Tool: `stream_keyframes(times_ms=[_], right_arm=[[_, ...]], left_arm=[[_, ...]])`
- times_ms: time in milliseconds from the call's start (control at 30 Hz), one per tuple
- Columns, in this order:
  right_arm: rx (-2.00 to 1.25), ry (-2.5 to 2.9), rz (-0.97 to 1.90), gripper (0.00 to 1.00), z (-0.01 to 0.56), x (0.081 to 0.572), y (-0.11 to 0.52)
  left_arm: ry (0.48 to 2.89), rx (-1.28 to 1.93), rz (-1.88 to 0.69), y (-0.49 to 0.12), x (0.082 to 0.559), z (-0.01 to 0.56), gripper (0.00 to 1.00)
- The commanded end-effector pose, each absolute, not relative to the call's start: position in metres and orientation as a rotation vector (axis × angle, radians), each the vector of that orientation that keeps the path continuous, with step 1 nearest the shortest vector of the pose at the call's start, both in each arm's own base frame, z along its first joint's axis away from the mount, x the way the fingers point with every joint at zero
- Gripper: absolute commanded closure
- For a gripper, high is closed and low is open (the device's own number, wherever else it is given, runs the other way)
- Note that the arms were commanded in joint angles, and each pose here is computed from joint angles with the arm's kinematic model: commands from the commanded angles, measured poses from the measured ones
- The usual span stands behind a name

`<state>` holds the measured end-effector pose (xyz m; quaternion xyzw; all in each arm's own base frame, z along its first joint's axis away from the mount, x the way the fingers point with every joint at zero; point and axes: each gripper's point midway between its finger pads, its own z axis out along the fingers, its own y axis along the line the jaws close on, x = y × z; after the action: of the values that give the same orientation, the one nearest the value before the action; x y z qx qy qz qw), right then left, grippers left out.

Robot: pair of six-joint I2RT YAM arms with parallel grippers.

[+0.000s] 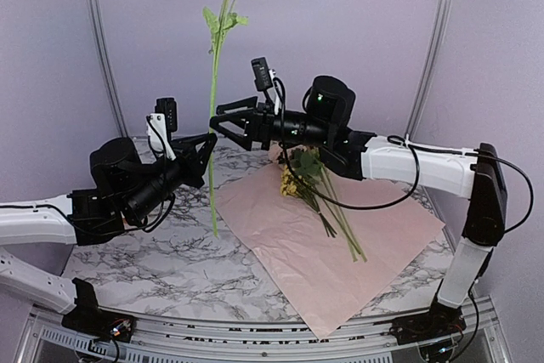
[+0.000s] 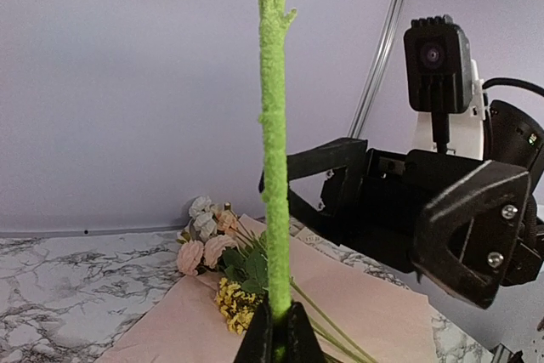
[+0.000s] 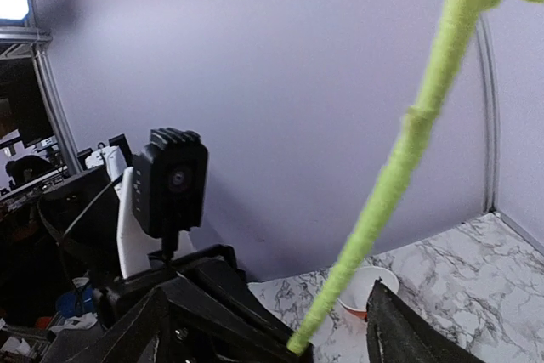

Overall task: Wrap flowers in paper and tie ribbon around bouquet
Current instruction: Pass from the left arm to the right, then place the fake flower on the flattened wrapping paper.

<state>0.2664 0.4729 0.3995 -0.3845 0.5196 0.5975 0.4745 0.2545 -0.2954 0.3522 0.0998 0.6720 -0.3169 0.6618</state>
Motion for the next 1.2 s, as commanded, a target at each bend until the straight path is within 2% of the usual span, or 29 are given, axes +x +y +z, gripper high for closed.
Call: stream_keyframes(times_ms=[0, 67, 100, 167, 200, 267, 300, 367, 400, 433, 500, 600, 633, 667, 733, 767, 900, 1167], right_arm=[[-0.972, 1.213, 1.467, 0.25, 0.420, 0.243, 0.491], [-0.951, 1.249, 1.479, 0.30, 0.416, 0.248, 0.494], [-0.956, 1.257, 1.485, 0.36, 0.415, 0.248, 0.495], [-0.947, 1.280, 1.492, 0.65, 0.413, 0.250, 0.497], [-0.940, 1.289, 1.485, 0.68, 0.412, 0.251, 0.496], [-0.908, 1.317, 1.454, 0.62, 0.409, 0.256, 0.493], [-0.900, 1.324, 1.449, 0.64, 0.408, 0.257, 0.493], [-0.909, 1.329, 1.453, 0.82, 0.406, 0.256, 0.493], [-0.911, 1.337, 1.449, 0.96, 0.405, 0.256, 0.493], [-0.895, 1.356, 1.436, 1.00, 0.403, 0.260, 0.492], [-0.872, 1.399, 1.397, 1.00, 0.405, 0.268, 0.488], [-0.774, 1.516, 1.291, 1.00, 0.408, 0.299, 0.461], [-0.730, 1.575, 1.236, 1.00, 0.403, 0.318, 0.444], [-0.706, 1.642, 1.170, 1.00, 0.394, 0.332, 0.429], [-0.635, 1.847, 0.981, 1.00, 0.361, 0.367, 0.393], [-0.596, 2.025, 0.844, 1.00, 0.324, 0.379, 0.367], [-0.513, 2.368, 0.484, 1.00, 0.228, 0.400, 0.288], [-0.552, 2.567, 0.324, 1.00, 0.138, 0.419, 0.268]], left_arm=[[1.464, 0.244, -0.787, -0.304, 0.244, 0.360, 1.00], [1.461, 0.263, -0.818, -0.310, 0.242, 0.358, 1.00], [1.466, 0.272, -0.827, -0.313, 0.241, 0.356, 1.00], [1.474, 0.272, -0.853, -0.317, 0.238, 0.352, 1.00], [1.473, 0.275, -0.868, -0.318, 0.237, 0.352, 1.00], [1.464, 0.286, -0.882, -0.320, 0.232, 0.352, 1.00], [1.464, 0.292, -0.883, -0.321, 0.230, 0.352, 1.00], [1.469, 0.295, -0.880, -0.322, 0.230, 0.349, 1.00], [1.472, 0.299, -0.875, -0.323, 0.230, 0.347, 1.00], [1.480, 0.295, -0.870, -0.323, 0.231, 0.344, 1.00], [1.489, 0.301, -0.867, -0.325, 0.232, 0.340, 1.00], [1.505, 0.295, -0.831, -0.323, 0.236, 0.335, 0.23], [1.519, 0.276, -0.811, -0.320, 0.239, 0.331, 0.10], [1.540, 0.262, -0.773, -0.316, 0.242, 0.325, 0.03], [1.604, 0.242, -0.659, -0.310, 0.253, 0.315, 0.01], [1.659, 0.247, -0.579, -0.309, 0.259, 0.308, 0.01], [1.826, 0.327, -0.358, -0.309, 0.273, 0.273, 0.01], [2.142, 0.254, -0.210, -0.292, 0.295, 0.203, 0.01]])
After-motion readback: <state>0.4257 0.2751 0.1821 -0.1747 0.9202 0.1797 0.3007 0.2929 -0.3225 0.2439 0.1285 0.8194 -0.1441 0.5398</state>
